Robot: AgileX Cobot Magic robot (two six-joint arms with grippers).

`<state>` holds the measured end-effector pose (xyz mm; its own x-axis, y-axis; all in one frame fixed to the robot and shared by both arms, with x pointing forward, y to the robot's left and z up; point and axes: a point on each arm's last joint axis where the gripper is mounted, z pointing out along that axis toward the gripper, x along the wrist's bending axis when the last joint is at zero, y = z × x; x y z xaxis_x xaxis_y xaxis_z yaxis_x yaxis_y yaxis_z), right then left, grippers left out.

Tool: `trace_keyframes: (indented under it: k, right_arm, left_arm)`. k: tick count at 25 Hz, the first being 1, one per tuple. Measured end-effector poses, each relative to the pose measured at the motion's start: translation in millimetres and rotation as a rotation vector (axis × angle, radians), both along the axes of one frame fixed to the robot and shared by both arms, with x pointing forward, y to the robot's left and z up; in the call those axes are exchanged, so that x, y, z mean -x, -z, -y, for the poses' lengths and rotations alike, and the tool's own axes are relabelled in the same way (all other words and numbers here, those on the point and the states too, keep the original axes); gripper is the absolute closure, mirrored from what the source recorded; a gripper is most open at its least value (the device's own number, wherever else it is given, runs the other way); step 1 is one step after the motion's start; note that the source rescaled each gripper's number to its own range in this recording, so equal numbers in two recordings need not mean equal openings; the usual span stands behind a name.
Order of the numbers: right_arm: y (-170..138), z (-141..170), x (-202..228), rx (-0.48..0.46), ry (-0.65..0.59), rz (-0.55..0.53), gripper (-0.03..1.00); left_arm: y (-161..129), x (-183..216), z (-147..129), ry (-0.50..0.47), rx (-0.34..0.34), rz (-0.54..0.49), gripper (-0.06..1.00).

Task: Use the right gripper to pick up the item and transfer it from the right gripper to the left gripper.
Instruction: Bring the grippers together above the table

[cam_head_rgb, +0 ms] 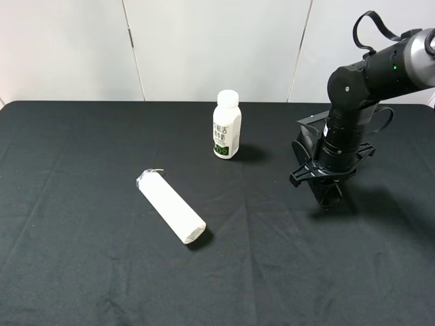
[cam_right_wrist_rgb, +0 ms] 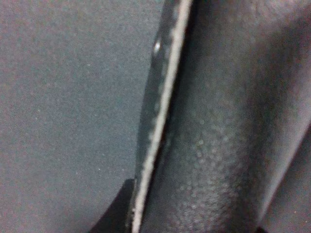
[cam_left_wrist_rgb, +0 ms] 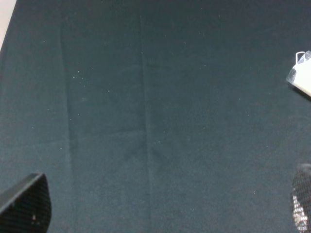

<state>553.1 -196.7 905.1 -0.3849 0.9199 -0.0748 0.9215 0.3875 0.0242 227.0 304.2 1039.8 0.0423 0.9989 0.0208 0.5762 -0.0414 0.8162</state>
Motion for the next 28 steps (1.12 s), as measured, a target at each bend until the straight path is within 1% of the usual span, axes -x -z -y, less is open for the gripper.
trace_keyframes:
  k: [5,9,19,21,24,28]
  right_arm:
    - [-16.2,2.7,5.2,0.011,-0.002,-0.003,0.96]
    - [-39.5,5.4,15.3,0.008,-0.011,-0.018,0.96]
    - [-111.5,9.6,48.2,-0.096,-0.033,0.06,0.96]
    - [-123.9,10.7,56.4,-0.118,-0.047,0.071,0.96]
    - [-139.0,8.9,70.3,-0.124,-0.08,0.08,0.96]
    - [-154.1,-3.3,91.4,-0.128,-0.178,0.082,0.96]
  left_arm:
    - [0.0,0.0,0.0,0.0,0.0,0.0,-0.02]
    - [0.0,0.0,0.0,0.0,0.0,0.0,-0.02]
    - [0.0,0.0,0.0,0.0,0.0,0.0,-0.02]
    - [0.0,0.0,0.0,0.0,0.0,0.0,-0.02]
    - [0.0,0.0,0.0,0.0,0.0,0.0,-0.02]
    - [0.0,0.0,0.0,0.0,0.0,0.0,-0.02]
